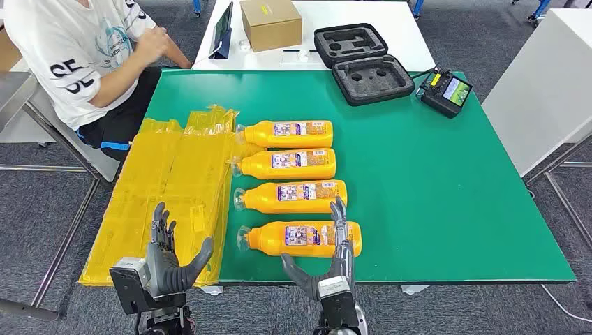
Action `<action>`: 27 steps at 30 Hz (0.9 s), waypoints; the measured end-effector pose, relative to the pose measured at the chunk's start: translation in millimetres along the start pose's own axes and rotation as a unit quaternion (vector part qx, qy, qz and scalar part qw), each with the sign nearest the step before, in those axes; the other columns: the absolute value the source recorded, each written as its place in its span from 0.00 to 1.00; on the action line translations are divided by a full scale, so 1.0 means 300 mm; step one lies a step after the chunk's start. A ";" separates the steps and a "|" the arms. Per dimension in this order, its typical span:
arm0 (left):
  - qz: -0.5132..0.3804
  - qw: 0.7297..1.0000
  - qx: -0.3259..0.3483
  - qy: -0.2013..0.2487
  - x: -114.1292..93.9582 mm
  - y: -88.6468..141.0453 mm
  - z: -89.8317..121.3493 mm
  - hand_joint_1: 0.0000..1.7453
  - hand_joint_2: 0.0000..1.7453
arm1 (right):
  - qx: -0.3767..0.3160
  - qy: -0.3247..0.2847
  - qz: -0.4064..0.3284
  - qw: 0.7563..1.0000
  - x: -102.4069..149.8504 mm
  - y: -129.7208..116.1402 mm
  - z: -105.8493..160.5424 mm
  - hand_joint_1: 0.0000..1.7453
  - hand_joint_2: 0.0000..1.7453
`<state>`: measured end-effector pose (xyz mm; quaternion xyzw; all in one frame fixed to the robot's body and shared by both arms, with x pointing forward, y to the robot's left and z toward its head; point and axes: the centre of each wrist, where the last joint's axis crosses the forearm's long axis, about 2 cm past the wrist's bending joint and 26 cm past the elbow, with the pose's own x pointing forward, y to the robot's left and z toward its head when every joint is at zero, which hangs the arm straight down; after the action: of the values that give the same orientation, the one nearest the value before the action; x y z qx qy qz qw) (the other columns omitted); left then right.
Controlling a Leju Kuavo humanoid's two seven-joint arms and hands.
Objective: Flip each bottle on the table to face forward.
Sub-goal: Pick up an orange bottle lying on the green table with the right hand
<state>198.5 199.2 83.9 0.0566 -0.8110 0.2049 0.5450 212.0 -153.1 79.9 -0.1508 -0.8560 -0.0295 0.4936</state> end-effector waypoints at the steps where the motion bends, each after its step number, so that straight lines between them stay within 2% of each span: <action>1: 0.000 1.000 0.000 0.000 0.000 0.000 0.000 0.67 1.00 | 0.000 0.000 0.000 1.000 0.000 0.000 -0.001 0.00 1.00; 2: 0.000 1.000 0.000 0.000 0.000 0.000 0.000 0.50 1.00 | 0.000 -0.001 0.000 1.000 0.000 0.000 -0.001 0.00 1.00; 4: 0.000 1.000 0.000 0.000 0.000 0.002 0.000 0.06 1.00 | 0.000 -0.001 0.001 1.000 0.000 0.001 -0.002 0.00 1.00; 5: 0.000 1.000 0.000 0.000 0.000 0.002 0.000 0.00 1.00 | 0.000 -0.002 0.001 1.000 0.001 0.001 -0.002 0.00 1.00; 7: -0.001 1.000 -0.001 0.000 0.000 0.004 0.001 0.42 1.00 | 0.001 -0.004 0.004 1.000 0.001 0.000 -0.002 0.00 1.00; 8: -0.002 1.000 -0.001 0.001 -0.001 0.005 0.002 0.44 1.00 | 0.002 -0.005 0.006 1.000 0.000 0.000 -0.002 0.00 1.00; 9: -0.002 1.000 -0.001 0.001 -0.001 0.006 0.003 0.44 1.00 | 0.003 -0.006 0.008 1.000 0.000 -0.001 -0.002 0.00 1.00; 11: -0.003 1.000 -0.001 0.002 -0.001 0.008 0.006 0.01 1.00 | 0.003 -0.009 0.010 1.000 0.000 -0.004 -0.004 0.00 1.00; 20: -0.007 1.000 0.004 0.004 -0.004 0.021 0.014 0.00 1.00 | 0.003 -0.016 0.022 1.000 -0.008 -0.018 -0.017 0.00 1.00; 27: -0.018 1.000 0.011 0.003 -0.001 0.044 0.025 0.00 1.00 | 0.066 -0.014 0.086 0.994 -0.020 -0.036 -0.071 0.00 1.00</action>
<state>187.9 208.2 77.4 0.0760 -0.8058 0.2041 0.5506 229.6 -168.9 86.9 -0.1912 -0.8468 0.0721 0.4911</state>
